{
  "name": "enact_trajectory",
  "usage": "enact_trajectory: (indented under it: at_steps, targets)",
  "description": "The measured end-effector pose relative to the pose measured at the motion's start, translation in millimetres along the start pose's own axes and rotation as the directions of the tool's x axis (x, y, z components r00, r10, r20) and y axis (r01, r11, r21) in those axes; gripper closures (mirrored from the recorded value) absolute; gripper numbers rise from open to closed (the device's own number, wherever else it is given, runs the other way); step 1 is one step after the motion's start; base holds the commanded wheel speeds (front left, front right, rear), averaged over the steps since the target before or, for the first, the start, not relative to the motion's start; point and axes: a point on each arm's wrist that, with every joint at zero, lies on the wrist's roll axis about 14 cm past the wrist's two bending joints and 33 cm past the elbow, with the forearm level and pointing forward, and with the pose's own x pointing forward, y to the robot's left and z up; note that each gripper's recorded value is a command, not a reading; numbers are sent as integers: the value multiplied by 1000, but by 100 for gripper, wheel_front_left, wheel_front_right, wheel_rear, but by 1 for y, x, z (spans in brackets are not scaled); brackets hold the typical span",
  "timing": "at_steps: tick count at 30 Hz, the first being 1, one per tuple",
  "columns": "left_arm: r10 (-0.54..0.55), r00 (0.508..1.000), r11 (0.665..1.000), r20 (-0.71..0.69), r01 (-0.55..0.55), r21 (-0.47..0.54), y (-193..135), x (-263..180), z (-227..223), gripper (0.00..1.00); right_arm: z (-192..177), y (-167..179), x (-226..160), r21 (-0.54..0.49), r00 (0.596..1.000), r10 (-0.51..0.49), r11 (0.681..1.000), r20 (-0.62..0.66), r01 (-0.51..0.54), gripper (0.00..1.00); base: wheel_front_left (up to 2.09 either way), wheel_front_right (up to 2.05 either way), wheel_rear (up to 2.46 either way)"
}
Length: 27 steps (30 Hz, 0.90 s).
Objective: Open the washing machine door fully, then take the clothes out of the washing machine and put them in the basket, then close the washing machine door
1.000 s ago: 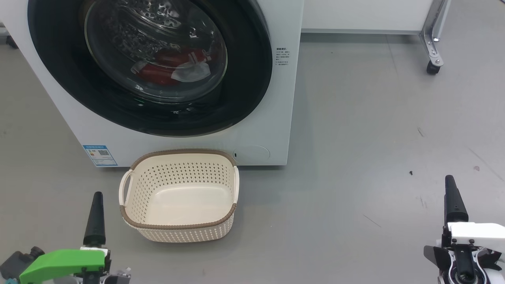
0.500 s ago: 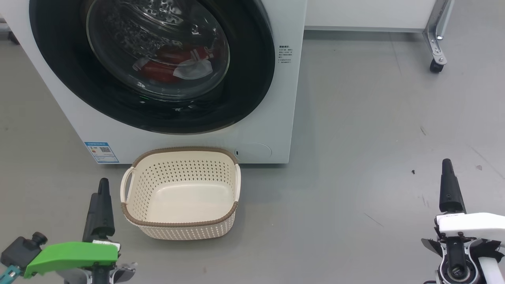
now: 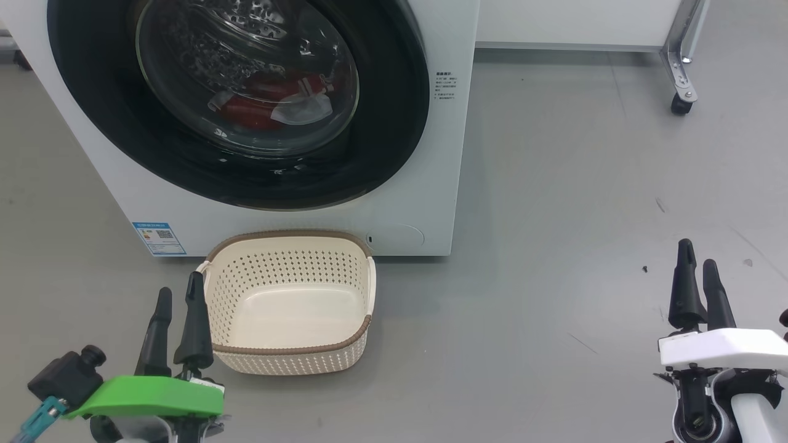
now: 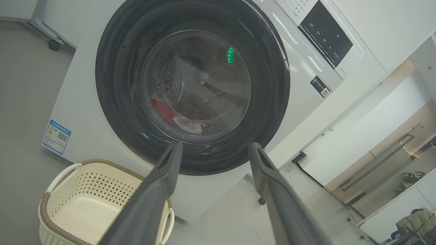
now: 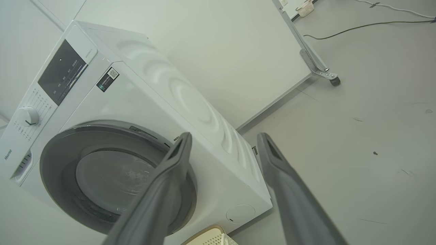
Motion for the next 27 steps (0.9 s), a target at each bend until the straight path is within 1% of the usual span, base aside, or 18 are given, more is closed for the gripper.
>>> enact_trajectory:
  at_steps: [4, 8, 11, 16, 18, 23, 27]
  targets:
    - [-18, 1000, 998, -5, 18, 64, -4, 0, -3, 0, -5, 6, -1, -73, 1000, 21, 997, -14, -22, 0, 0, 0, 0]
    - [-45, 999, 987, -20, 48, 151, -10, -1, -8, 0, -10, 10, -2, -139, 999, 39, 989, -26, -42, 0, 0, 0, 0]
    - [-62, 998, 979, -23, 65, 193, -14, -1, -10, 0, -13, 12, -2, -187, 999, 45, 981, -31, -50, 0, 0, 0, 0]
    - [-85, 996, 950, -35, 91, 300, -20, -1, -14, 0, -18, 17, -3, -269, 997, 68, 960, -45, -78, 0, 0, 0, 0]
    - [-98, 994, 931, -42, 107, 350, -23, -2, -16, 0, -19, 18, -4, -307, 996, 73, 948, -49, -85, 0, 0, 0, 0]
    - [-108, 992, 894, -69, 127, 429, -26, -3, -26, 0, -23, 14, -5, -430, 995, 71, 898, -70, -95, 0, 0, 0, 0]
    - [-105, 991, 854, -84, 134, 503, -25, -5, -31, 0, -28, 15, -7, -471, 994, 74, 876, -76, -102, 0, 0, 0, 0]
